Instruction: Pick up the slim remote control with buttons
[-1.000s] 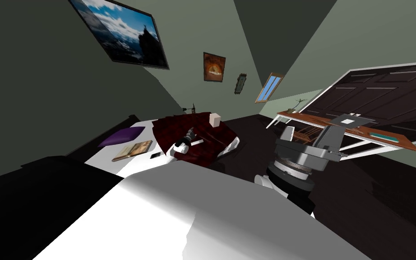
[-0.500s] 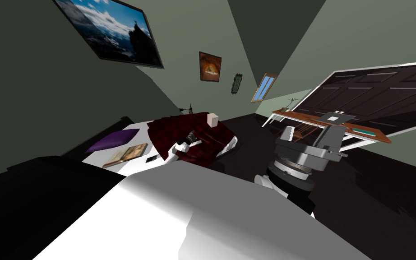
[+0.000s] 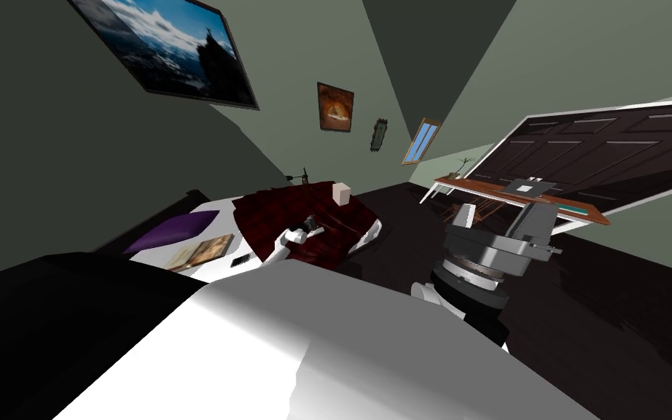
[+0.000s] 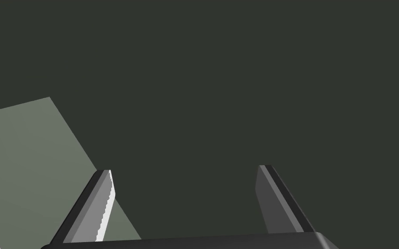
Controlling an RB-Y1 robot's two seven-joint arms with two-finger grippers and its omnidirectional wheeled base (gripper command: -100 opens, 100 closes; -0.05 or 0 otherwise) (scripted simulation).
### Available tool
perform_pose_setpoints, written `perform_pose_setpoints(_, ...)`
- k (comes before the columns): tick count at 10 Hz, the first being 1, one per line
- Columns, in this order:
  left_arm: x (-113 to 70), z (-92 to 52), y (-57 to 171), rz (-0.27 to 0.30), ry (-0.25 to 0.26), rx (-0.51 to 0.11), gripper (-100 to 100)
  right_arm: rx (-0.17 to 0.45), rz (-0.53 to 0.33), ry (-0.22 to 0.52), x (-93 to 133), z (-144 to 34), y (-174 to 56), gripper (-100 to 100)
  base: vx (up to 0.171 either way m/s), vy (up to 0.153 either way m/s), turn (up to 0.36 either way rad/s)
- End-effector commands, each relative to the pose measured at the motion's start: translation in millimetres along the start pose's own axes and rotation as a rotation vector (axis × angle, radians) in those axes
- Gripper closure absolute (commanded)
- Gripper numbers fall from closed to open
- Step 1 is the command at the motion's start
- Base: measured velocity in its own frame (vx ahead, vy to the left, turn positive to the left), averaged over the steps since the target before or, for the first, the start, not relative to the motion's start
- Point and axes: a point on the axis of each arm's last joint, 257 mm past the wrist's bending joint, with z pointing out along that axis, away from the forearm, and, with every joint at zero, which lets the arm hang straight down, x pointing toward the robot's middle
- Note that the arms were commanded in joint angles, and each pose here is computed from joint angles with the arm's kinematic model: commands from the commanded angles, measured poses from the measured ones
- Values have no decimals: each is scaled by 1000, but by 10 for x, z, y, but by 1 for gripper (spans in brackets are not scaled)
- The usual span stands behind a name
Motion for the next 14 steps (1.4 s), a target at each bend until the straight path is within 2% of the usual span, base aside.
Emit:
perform_pose_setpoints(1,-83,26,130,-13,-23,-53,-100,0,0,0,0,0,0,0,15,6,-74)
perform_pose_setpoints(3,-201,86,315,-37,-57,-129,-100,0,0,0,0,0,0,0,20,9,-95)
perform_pose_setpoints(4,-214,139,334,-57,-66,-158,-100,0,0,0,0,0,0,0,25,8,-118)
perform_pose_setpoints(7,-435,150,639,-84,-130,-269,-100,0,0,0,0,0,0,0,22,9,-74)
perform_pose_setpoints(8,-457,184,646,-102,-143,-297,-100,0,0,0,0,0,0,0,20,11,-110)
perform_pose_setpoints(9,-542,150,779,-105,-168,-338,-100,0,0,0,0,0,0,0,20,11,-64)
perform_pose_setpoints(10,-560,148,798,-106,-172,-342,-100,0,0,0,0,0,0,0,9,4,2)
perform_pose_setpoints(11,-653,145,892,-127,-205,-396,-100,0,0,0,0,0,0,0,17,4,-113)
perform_pose_setpoints(12,-677,133,927,-128,-212,-406,-100,0,0,0,0,0,0,0,18,10,-61)
perform_pose_setpoints(14,-792,104,1038,-150,-253,-467,-100,0,0,0,0,0,0,0,21,15,-75)
